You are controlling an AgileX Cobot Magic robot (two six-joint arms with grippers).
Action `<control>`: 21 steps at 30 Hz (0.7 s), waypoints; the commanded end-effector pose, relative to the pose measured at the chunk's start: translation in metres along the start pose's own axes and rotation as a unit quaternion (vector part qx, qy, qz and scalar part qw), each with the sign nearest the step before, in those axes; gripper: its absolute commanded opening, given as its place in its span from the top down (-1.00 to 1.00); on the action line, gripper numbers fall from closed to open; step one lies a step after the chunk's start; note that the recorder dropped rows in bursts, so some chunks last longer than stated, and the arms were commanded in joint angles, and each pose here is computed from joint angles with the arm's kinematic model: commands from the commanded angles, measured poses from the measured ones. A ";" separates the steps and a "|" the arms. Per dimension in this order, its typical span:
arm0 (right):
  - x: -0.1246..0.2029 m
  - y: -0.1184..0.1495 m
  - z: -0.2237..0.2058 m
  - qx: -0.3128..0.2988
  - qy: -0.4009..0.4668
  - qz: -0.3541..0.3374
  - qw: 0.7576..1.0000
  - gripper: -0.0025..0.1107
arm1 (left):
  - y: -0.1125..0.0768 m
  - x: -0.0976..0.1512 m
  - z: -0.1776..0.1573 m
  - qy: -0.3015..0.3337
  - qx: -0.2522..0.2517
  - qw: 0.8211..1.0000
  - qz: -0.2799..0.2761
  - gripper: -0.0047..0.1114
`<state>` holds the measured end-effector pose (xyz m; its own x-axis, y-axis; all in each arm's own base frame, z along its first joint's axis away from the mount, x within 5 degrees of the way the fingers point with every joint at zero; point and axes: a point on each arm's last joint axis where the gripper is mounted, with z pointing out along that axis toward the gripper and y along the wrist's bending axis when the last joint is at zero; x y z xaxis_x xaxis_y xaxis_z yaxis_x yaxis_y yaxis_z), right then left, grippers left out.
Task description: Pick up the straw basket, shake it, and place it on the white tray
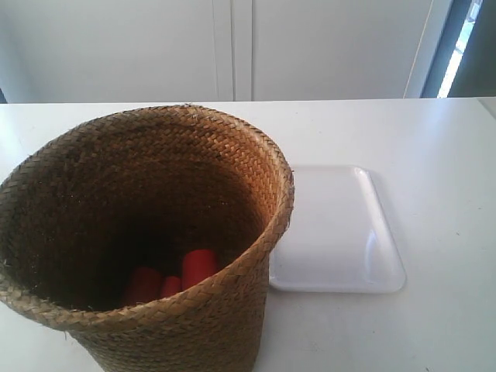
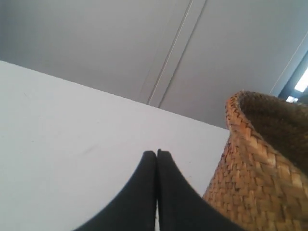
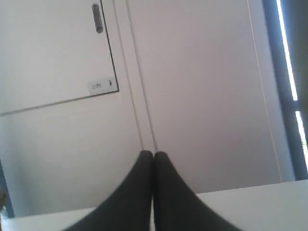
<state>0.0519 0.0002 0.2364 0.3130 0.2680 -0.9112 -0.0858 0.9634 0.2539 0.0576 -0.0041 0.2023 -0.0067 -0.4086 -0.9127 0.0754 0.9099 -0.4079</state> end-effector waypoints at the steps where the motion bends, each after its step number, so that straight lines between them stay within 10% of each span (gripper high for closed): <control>1: -0.014 0.004 -0.002 -0.028 -0.084 0.076 0.993 0.96 | -0.005 -0.017 -0.002 -0.097 0.038 0.992 -0.068 0.92; 7: -0.049 -0.003 -0.004 0.016 -0.176 0.179 0.968 0.96 | -0.017 -0.049 -0.009 -0.186 0.048 0.981 0.035 0.92; 18: -0.134 0.014 0.043 0.064 -0.207 0.045 0.975 0.96 | -0.051 -0.140 0.015 -0.203 0.034 0.978 -0.024 0.92; 21: -0.160 0.027 0.087 0.053 -0.135 0.062 0.987 0.96 | -0.068 -0.165 0.036 -0.152 0.028 0.987 0.041 0.92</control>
<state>0.0589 -0.0212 0.3969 0.6406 0.3587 -0.6789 -0.0558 0.9036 0.4248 0.0781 0.0023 0.3616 0.3514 -0.3981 -0.8474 0.1312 0.9171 -0.3765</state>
